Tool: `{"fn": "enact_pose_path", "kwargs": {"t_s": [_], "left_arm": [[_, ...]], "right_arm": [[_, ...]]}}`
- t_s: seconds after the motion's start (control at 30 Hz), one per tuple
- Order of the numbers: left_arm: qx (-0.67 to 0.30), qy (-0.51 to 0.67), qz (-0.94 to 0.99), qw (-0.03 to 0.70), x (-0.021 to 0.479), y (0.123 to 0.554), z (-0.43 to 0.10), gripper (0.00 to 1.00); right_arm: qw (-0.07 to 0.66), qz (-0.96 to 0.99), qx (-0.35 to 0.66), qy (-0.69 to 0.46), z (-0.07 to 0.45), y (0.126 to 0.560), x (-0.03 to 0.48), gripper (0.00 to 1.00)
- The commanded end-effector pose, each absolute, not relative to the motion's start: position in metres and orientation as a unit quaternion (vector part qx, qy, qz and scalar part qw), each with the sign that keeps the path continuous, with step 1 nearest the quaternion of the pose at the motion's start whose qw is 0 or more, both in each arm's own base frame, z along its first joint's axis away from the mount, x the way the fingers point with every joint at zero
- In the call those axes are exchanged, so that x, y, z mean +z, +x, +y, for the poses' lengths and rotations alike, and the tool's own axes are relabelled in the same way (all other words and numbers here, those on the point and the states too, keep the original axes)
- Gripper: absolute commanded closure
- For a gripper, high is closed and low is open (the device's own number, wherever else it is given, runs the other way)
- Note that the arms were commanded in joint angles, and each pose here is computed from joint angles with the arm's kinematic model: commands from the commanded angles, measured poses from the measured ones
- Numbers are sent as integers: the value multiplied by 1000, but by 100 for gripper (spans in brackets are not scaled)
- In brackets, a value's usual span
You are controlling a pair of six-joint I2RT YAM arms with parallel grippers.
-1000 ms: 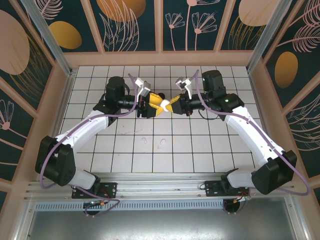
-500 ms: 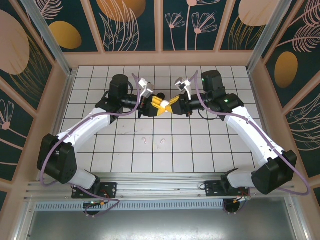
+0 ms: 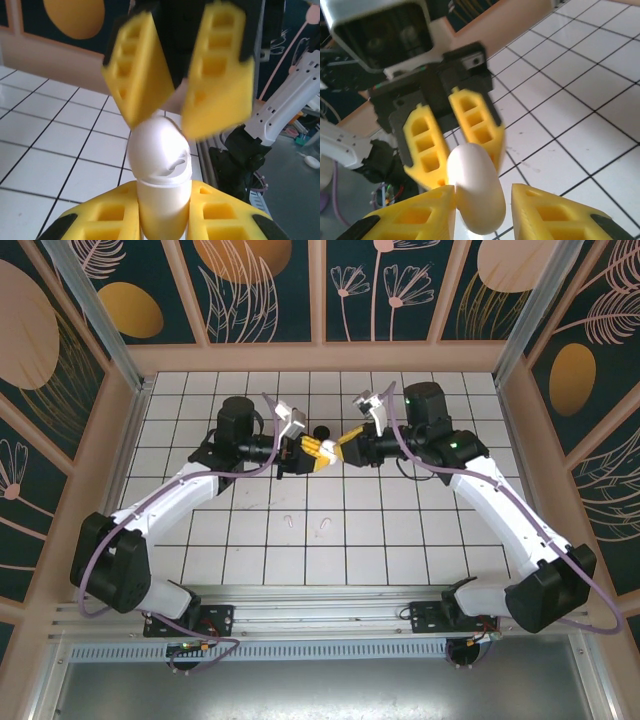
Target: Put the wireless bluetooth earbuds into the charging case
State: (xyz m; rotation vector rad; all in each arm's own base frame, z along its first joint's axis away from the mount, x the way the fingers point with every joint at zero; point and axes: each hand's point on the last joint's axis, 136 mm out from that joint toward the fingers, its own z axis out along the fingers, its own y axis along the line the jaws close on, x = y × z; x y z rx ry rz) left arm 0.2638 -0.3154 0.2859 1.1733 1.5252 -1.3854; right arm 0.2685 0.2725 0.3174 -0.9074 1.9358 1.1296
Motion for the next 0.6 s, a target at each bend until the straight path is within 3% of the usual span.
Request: {"fn": "enact_pose_path", "kwargs": {"t_s": [0.0,0.33,0.57], "left_arm": [[-541,468,565,411,307,252,-312,93],[-525,425,591,442,302,259,-304,98],[-476,358,650,472,286,282,-287,99]], "right_arm": [[388,770,415,-292,258,298,318,66],[379,776,429,-266,259,302,314,63],[397,811,398,-159,238,320,297,60]]}}
